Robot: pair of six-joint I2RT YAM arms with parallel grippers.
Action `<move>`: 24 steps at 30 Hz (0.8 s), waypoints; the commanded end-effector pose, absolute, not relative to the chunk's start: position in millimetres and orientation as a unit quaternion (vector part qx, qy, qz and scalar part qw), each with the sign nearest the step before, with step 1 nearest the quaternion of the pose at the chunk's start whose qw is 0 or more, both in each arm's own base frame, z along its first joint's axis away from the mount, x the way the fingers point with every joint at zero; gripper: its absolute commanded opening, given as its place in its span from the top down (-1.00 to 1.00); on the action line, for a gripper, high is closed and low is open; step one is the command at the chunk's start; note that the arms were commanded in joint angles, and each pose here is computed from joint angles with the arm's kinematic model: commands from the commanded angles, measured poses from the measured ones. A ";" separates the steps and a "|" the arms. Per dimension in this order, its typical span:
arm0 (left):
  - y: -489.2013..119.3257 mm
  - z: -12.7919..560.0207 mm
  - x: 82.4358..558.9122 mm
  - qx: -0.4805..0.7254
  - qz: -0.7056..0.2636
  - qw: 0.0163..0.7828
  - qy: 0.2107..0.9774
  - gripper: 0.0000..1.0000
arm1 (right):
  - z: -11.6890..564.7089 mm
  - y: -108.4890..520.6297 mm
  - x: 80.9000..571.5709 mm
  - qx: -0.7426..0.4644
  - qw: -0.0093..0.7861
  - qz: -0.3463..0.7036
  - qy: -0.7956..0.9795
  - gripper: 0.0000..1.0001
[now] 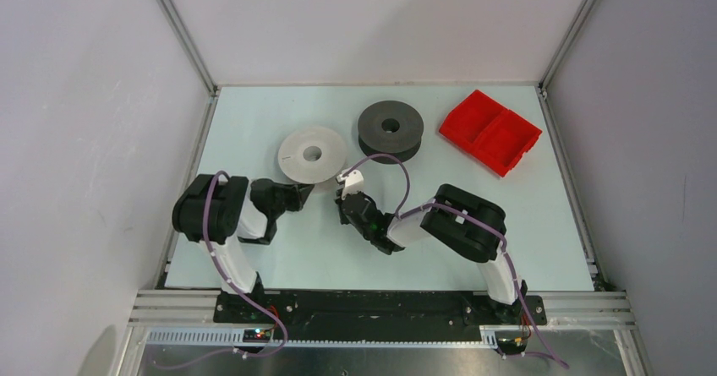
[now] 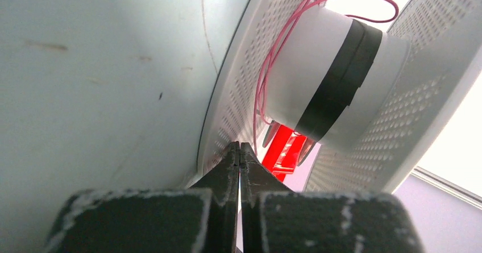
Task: Wrap the cables
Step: Adjust the cable on the cable reel.
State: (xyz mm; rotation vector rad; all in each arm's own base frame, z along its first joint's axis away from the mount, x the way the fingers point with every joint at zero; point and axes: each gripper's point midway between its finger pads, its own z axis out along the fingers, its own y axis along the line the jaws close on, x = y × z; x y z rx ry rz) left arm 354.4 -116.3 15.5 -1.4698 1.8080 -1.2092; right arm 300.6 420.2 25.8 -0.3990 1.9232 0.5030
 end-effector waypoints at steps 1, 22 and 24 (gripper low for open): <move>-117.2 14.7 344.5 -0.544 -0.438 0.249 0.671 1.00 | 51.8 420.1 304.5 -0.149 0.553 0.220 0.790 0.81; -80.8 21.3 318.3 -0.576 -0.342 0.298 0.680 1.00 | 76.1 413.2 297.5 -0.146 0.553 0.230 0.788 0.77; -66.8 36.3 315.8 -0.577 -0.313 0.331 0.678 1.00 | 91.5 407.0 293.9 -0.143 0.555 0.234 0.785 0.74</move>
